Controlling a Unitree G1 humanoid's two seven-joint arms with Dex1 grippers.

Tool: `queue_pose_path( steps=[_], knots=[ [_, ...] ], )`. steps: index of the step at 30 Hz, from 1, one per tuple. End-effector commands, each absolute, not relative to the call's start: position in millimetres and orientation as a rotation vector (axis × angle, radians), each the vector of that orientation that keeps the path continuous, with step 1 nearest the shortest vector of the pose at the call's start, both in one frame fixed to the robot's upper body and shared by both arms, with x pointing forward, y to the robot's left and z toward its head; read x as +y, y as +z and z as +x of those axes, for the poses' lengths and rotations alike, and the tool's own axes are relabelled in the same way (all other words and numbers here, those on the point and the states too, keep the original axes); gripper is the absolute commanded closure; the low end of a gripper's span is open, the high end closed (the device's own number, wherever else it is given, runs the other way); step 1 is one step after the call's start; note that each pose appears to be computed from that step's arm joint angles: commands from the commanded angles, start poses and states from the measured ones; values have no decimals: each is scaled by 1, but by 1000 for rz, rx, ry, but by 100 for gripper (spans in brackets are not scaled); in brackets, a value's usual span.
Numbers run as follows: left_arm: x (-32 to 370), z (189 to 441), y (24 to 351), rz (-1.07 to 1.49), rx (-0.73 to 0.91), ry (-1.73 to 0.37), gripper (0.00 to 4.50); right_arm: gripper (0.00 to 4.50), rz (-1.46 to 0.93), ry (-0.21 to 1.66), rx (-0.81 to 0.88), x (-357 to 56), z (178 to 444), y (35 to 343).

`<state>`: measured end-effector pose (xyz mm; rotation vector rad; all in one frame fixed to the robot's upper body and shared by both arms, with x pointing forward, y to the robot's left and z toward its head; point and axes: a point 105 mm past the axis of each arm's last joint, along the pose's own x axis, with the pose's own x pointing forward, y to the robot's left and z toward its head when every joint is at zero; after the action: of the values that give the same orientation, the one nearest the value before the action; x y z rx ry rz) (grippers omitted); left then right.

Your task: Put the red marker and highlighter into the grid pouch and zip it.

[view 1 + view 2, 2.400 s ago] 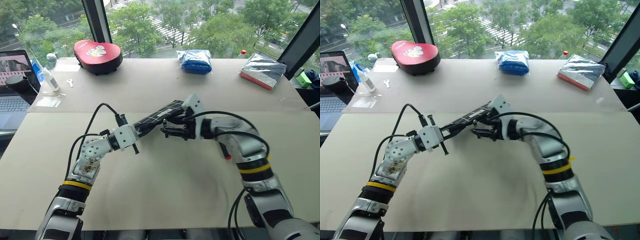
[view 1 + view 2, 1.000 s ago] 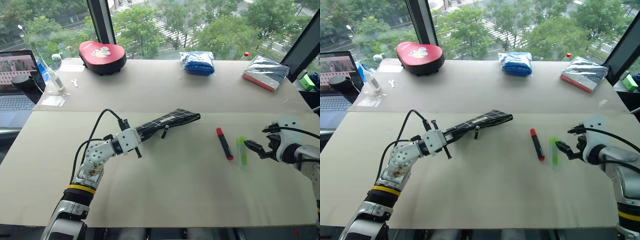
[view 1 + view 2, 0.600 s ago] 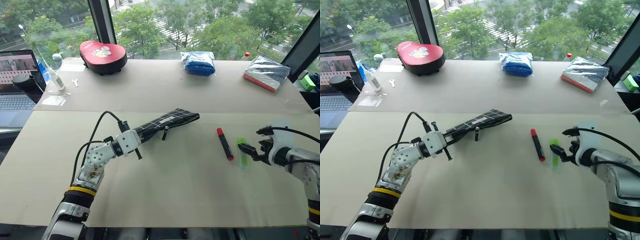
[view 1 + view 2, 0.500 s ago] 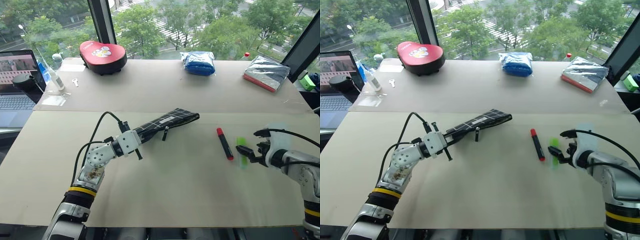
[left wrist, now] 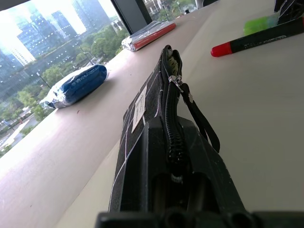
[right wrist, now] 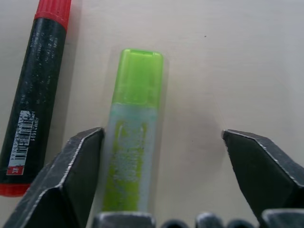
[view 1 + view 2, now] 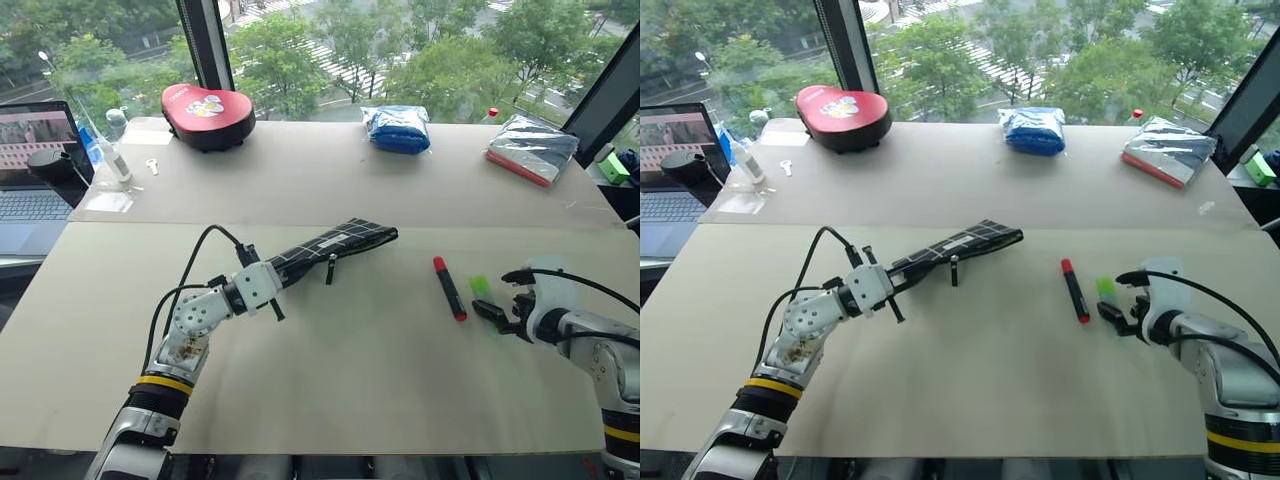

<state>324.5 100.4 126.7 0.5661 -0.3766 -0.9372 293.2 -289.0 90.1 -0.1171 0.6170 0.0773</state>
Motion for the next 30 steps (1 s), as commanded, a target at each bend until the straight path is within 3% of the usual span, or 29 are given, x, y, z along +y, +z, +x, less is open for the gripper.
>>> queue_pose_path(
  steps=[1,6,7,11,14,17,21,27,30],
  knots=[
    [103,324,141,582,-432,-912,450,178,-95,-27,648,-313,287,81],
    [104,325,142,583,-435,-905,450,342,-68,-43,632,-318,289,83],
    [104,325,142,584,-435,-904,450,349,-66,-46,628,-319,289,83],
    [104,326,143,586,-438,-900,450,349,-59,-78,615,-326,293,86],
    [104,327,144,586,-438,-900,450,349,-75,-106,504,-331,310,107],
    [102,326,144,585,-438,-908,450,349,-243,77,274,-302,333,161],
    [100,325,144,586,-438,-922,450,349,-509,338,123,-257,338,197],
    [97,322,143,582,-443,-934,450,349,-807,752,41,-183,323,208],
    [95,320,143,577,-445,-941,450,349,-927,815,28,-167,327,198]
  ],
)
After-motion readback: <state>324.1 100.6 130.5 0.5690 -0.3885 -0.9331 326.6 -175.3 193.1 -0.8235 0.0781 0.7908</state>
